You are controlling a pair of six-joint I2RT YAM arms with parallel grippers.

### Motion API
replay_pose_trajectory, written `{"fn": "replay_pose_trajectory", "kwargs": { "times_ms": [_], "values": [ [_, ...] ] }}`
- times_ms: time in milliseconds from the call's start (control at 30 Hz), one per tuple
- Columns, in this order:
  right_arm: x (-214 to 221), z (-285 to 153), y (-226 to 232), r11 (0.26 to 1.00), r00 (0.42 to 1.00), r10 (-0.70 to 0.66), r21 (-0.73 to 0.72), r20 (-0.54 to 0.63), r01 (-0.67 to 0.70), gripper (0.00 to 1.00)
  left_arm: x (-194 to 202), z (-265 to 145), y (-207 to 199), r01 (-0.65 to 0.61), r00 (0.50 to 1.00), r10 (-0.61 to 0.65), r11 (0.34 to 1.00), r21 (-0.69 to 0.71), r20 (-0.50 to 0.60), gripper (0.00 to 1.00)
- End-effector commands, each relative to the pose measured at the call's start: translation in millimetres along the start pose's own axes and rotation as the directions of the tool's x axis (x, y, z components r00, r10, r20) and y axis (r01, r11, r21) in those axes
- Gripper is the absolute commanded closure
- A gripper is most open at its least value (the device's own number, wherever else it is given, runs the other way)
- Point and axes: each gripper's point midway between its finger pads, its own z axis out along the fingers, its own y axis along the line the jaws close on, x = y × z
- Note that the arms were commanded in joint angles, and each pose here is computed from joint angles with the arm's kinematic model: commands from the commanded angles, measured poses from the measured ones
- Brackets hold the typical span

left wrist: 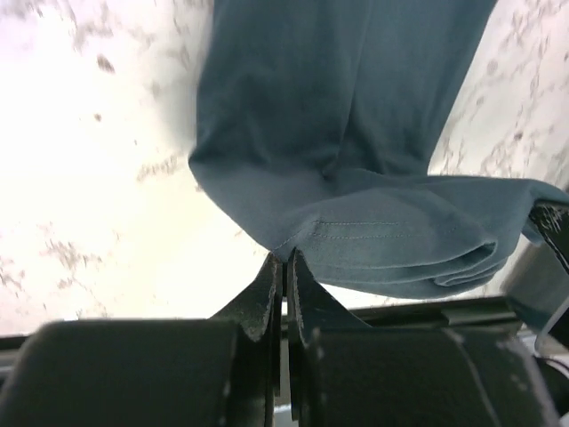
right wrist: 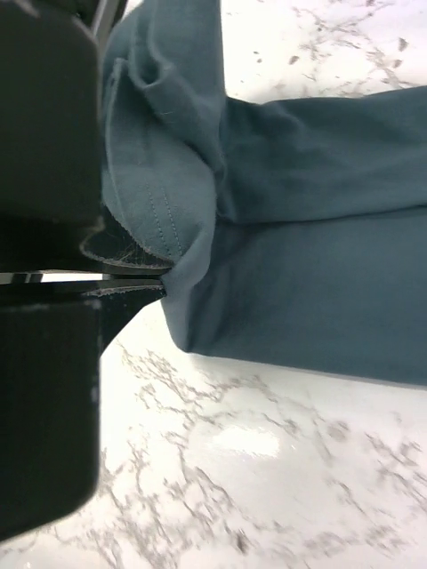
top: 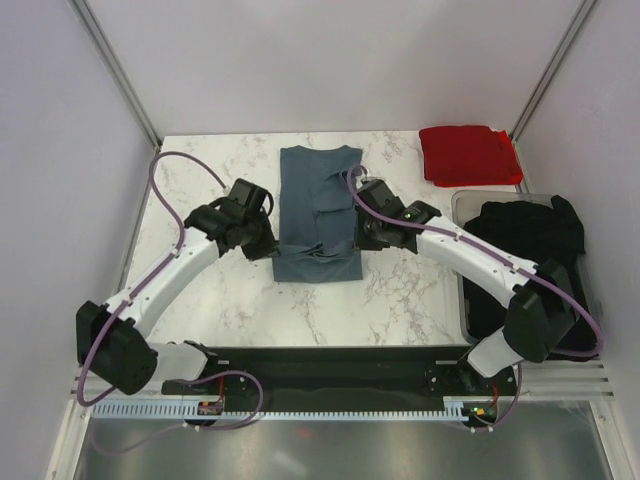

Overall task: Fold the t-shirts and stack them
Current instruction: Fold the tshirt

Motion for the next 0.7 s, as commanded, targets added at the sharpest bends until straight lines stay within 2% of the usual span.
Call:
{"fn": "replay_pose_trajectory", "kwargs": {
  "times_ms": [0, 400, 667],
  "values": [
    [-45, -5, 5, 0.998, 0.995, -0.055, 0.002, 0.086, 0.055, 1.0, -35, 2, -19, -0.075, 0.996, 0.072, 0.995, 0.058, 0.049, 0.98],
    [-77, 43, -8, 0.997, 0.997, -0.07, 0.025, 0.041, 0.069, 1.0, -92, 53, -23, -0.066, 0.998, 0.065, 0.998, 0.023, 0.027, 0.98],
    [-90, 72, -16, 0.997, 0.998, -0.066, 0.029, 0.014, 0.066, 1.0, -108, 87, -26, -0.081, 0.996, 0.081, 0.997, 0.018, -0.019, 0.98]
  ]
}}
